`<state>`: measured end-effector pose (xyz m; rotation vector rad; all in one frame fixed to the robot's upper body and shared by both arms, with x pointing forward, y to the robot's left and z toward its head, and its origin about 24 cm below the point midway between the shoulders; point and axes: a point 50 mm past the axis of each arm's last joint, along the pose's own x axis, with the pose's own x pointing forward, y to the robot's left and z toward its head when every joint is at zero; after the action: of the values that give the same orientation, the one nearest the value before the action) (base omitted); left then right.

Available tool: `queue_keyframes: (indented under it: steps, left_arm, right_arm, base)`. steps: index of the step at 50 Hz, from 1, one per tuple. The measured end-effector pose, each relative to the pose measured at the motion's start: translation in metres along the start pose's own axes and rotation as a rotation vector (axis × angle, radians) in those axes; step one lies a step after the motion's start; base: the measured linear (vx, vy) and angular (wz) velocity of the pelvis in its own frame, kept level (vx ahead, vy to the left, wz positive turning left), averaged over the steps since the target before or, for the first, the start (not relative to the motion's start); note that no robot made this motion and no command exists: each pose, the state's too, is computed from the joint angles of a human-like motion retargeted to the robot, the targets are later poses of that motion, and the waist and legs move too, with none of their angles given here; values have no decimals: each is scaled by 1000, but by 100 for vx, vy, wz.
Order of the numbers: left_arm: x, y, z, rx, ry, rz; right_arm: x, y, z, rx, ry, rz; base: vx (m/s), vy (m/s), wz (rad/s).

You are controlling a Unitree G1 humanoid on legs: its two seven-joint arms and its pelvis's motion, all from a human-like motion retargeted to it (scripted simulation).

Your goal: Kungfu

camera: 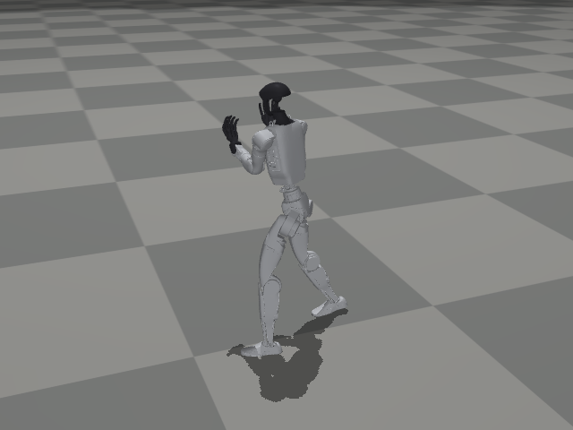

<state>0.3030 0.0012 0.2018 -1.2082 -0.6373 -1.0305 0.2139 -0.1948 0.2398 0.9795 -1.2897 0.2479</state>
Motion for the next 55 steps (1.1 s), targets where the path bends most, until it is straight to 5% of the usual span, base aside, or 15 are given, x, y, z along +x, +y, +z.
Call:
queue_keyframes:
  steps: [7,18,23,30,35,39,44,50,55]
  left_arm:
    - [-17,2,6,54,-30,36]
    - [-56,3,101,759,102,5]
    - [-62,-18,173,1282,163,54]
    - [-103,-41,287,2147,169,560]
    - [-225,-61,383,2613,598,1268]
    - [-351,-103,411,2330,1346,2113]
    - [-428,-177,387,1651,1493,2682]
    - [-438,-181,371,1874,1179,2628]
    - [-398,-142,392,2131,1106,2352]
  right_arm:
    - [-15,-2,25,-121,-78,-47]
    - [14,20,8,-300,-43,207]
    - [55,27,-18,-503,-26,360]
    - [133,-11,-42,-1166,23,678]
    - [130,-81,-101,-1898,300,894]
    - [114,-147,-83,-2515,579,707]
    - [100,-137,-91,-2179,536,730]
    - [88,-140,-93,-2188,497,769]
    - [85,-137,-97,-2177,440,783]
  base:
    - [27,75,-133]
    - [9,26,57]
    - [1,-3,218]
    - [-5,-28,164]
    - [-4,-9,78]
    - [-11,-8,62]
    - [-6,-5,41]
    - [-6,2,1]
    - [1,-7,14]
